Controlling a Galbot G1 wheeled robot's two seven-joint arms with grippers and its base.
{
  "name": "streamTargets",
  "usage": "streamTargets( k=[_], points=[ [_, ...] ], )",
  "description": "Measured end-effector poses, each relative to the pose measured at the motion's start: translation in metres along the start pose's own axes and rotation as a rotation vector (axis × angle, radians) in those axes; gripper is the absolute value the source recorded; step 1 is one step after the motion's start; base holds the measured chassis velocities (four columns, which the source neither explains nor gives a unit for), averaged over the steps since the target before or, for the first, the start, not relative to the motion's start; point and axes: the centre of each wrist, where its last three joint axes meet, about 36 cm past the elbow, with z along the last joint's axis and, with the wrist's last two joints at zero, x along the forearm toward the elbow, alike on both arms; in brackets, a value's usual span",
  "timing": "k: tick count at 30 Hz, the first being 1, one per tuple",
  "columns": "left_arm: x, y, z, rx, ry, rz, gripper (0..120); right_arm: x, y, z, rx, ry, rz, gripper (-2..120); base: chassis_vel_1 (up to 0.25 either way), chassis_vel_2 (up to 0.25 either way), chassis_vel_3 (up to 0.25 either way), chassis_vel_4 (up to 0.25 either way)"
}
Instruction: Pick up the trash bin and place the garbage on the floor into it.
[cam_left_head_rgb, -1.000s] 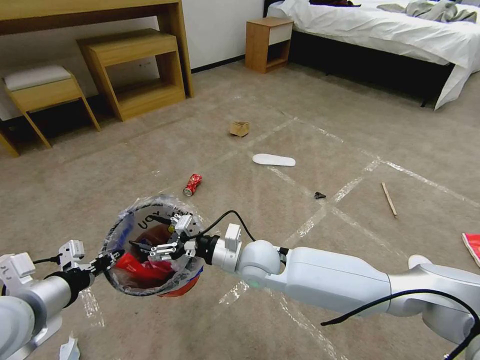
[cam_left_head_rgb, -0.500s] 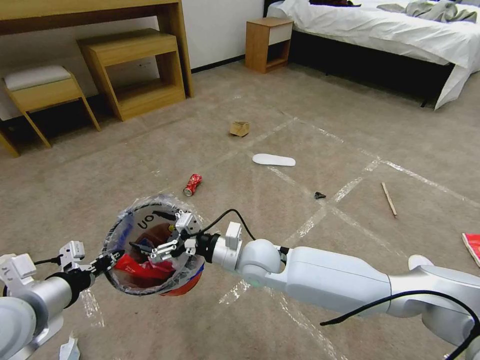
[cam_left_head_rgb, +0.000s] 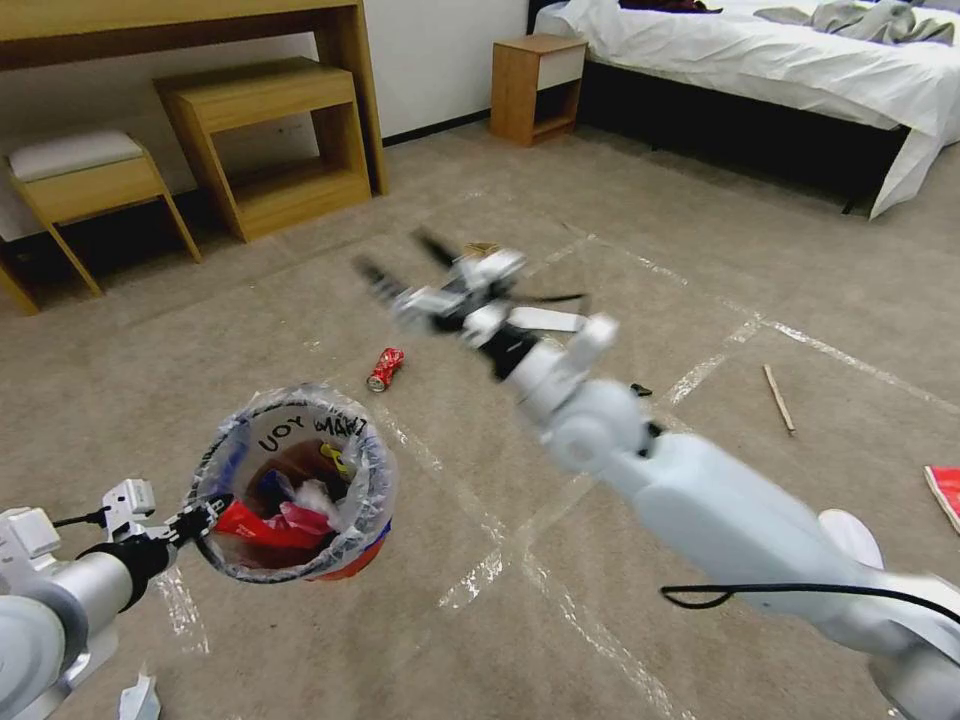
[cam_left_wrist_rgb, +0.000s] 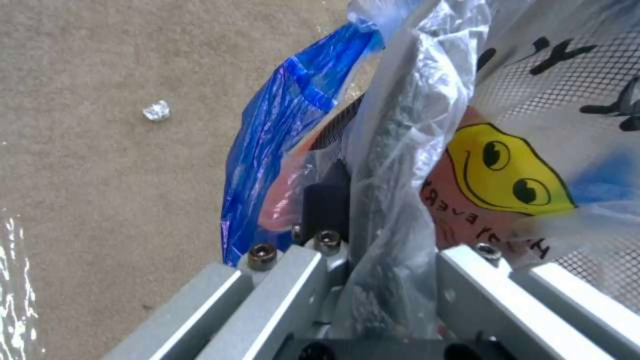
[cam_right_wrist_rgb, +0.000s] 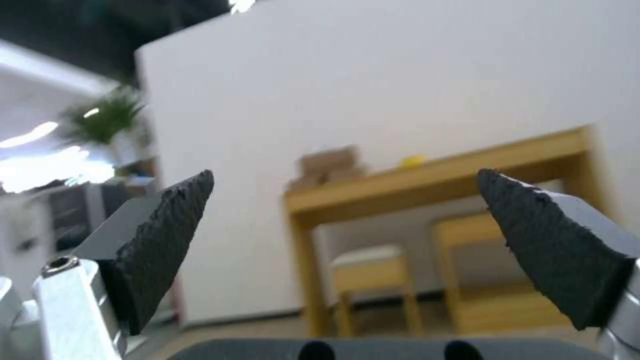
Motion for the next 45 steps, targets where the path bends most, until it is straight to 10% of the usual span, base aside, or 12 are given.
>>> streamTargets(
  k=[23, 30, 45],
  points=[
    [0.004, 0.010, 0.007, 0.001, -0.020, -0.053, 0, 0.151, -0.037, -0.103, 0.390, -0.235, 0.467, 100, 0.000, 0.000, 0.000, 0.000],
    [0.003, 0.013, 0.010, -0.003, -0.029, -0.060, 0, 0.218, -0.032, -0.055, 0.524, -0.112, 0.612, 100, 0.000, 0.000, 0.000, 0.000],
    [0.005, 0.021, 0.018, 0.000, -0.041, -0.085, 0, 0.263, -0.004, 0.031, 0.487, 0.002, 0.707, 100, 0.000, 0.000, 0.000, 0.000]
  ],
)
